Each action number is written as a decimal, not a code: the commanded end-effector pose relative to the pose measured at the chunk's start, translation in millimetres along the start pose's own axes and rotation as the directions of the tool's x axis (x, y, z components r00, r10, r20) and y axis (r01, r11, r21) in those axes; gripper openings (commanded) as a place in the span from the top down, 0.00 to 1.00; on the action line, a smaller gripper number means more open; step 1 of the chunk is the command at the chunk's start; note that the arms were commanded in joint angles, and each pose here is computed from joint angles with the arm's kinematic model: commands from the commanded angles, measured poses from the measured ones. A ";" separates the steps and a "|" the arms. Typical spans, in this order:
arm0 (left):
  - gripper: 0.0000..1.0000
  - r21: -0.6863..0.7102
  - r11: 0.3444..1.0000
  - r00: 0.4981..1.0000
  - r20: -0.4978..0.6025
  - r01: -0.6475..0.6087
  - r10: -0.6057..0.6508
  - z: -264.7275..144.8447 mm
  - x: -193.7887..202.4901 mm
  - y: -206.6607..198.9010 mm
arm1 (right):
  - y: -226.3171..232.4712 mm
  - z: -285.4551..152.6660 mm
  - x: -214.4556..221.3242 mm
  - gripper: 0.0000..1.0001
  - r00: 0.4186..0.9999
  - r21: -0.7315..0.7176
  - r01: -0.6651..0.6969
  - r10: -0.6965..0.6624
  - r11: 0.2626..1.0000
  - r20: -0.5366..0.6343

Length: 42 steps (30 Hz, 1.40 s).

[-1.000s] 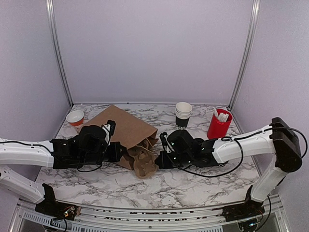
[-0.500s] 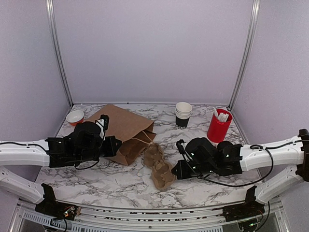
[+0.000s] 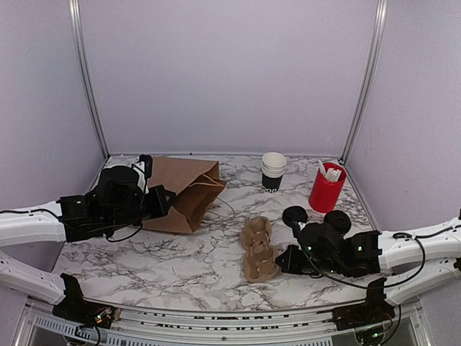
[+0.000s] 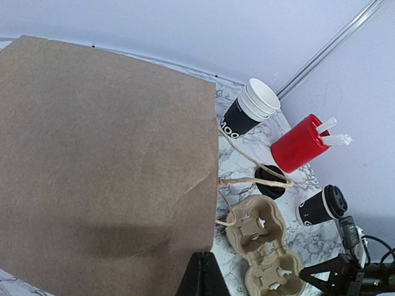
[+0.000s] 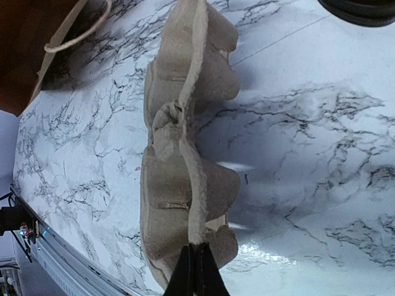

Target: Pack the takeout coffee

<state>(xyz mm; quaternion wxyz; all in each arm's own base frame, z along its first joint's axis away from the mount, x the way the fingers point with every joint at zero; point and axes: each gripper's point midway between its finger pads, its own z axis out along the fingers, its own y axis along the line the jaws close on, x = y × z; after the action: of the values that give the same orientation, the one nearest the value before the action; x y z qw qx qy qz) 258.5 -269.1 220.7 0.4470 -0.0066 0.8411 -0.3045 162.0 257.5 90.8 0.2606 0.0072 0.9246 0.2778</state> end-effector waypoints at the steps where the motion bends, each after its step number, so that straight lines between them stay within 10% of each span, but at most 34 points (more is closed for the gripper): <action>1: 1.00 0.038 0.999 0.997 0.069 0.017 -0.020 -15.5 -32.0 -14.9 | 29.1 8.9 2.1 1.00 0.993 -0.086 -0.102 0.106 0.991 0.044; 11: 1.00 0.071 0.997 0.993 0.114 0.020 -0.028 -35.0 -56.9 -21.9 | 69.7 24.7 33.2 0.62 0.997 -0.103 0.051 -0.056 0.993 -0.044; 18: 1.00 0.084 0.996 0.990 0.135 0.018 -0.029 -47.8 -70.3 -23.3 | 88.6 14.5 22.0 0.41 0.886 -0.063 0.455 -0.459 0.888 -0.073; 42: 1.00 0.083 0.996 0.987 0.158 0.017 -0.030 -65.3 -84.3 -23.0 | 11.5 21.7 58.9 0.69 0.770 0.126 0.598 -0.523 0.792 -0.365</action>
<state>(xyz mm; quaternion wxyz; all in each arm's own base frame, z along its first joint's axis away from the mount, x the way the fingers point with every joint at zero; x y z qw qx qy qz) 254.3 -235.4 303.0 0.4948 -0.0232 0.8011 -0.3361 121.2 278.2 52.1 0.1819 -0.2769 0.9403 0.0779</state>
